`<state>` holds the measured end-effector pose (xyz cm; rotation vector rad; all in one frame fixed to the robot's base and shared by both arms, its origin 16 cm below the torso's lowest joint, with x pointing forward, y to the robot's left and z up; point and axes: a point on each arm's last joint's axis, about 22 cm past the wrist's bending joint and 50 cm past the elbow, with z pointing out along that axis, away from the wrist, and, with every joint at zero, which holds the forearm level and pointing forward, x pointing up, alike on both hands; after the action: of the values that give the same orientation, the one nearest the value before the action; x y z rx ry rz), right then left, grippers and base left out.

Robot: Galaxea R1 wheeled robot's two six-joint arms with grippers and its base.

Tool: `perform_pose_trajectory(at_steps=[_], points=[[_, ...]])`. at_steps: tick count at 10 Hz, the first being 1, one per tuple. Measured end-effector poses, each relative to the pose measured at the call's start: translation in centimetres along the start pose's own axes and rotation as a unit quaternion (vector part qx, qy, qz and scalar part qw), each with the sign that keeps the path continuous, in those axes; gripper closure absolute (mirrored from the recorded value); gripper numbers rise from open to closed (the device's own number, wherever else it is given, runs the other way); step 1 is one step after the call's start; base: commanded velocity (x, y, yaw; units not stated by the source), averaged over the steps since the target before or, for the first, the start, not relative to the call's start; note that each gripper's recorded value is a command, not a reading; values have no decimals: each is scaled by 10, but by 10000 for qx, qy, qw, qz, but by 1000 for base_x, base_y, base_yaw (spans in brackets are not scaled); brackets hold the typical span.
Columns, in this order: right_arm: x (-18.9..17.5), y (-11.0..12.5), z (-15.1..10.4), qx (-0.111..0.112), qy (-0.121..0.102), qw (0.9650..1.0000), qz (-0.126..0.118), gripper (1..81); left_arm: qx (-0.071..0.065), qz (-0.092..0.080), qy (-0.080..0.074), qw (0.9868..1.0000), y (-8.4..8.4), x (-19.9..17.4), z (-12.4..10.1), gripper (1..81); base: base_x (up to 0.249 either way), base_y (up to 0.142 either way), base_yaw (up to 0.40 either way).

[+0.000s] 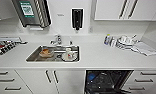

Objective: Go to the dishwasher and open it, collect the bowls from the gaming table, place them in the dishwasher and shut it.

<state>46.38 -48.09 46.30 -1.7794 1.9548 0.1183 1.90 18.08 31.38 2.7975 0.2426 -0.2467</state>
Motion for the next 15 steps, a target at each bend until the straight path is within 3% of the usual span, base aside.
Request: perform_pose_trajectory(at_steps=[2,3,5,6,7,8,9,10,11,12,15], points=[[-5,-73,-27,546,2,9985,-99,10,5,1,7,10000,-1,1,0,10,0,0,0],[-8,-96,-40,714,-36,9973,-155,10,-8,1,-1,10000,1,0,0,10,0,0,0],[-20,-114,-47,860,-153,9951,-466,10,-23,4,-6,10000,4,-1,1,10,0,0,0],[-24,-90,-37,674,-216,9959,-570,10,-21,7,-7,10000,4,0,1,10,0,0,0],[-28,-44,-20,349,-317,9960,-765,10,-24,11,4,10000,4,0,1,10,0,0,0],[-33,-21,-10,193,-402,9935,-1048,10,-21,11,-1,10000,4,0,1,10,0,0,0],[-41,-6,2,112,-478,9884,-1439,10,-22,13,6,10000,4,0,1,10,0,0,0],[-50,12,16,22,-559,9820,-1801,10,-20,25,14,10000,3,1,1,10,0,0,0],[-56,42,31,-144,-659,9734,-2192,10,-11,28,23,10000,2,1,0,10,0,0,0],[-53,69,37,-291,-711,9606,-2672,10,-6,33,28,10000,1,2,0,10,0,0,0],[-48,135,54,-588,-809,9121,-3975,10,-10,39,35,10000,1,2,0,10,0,0,0]])
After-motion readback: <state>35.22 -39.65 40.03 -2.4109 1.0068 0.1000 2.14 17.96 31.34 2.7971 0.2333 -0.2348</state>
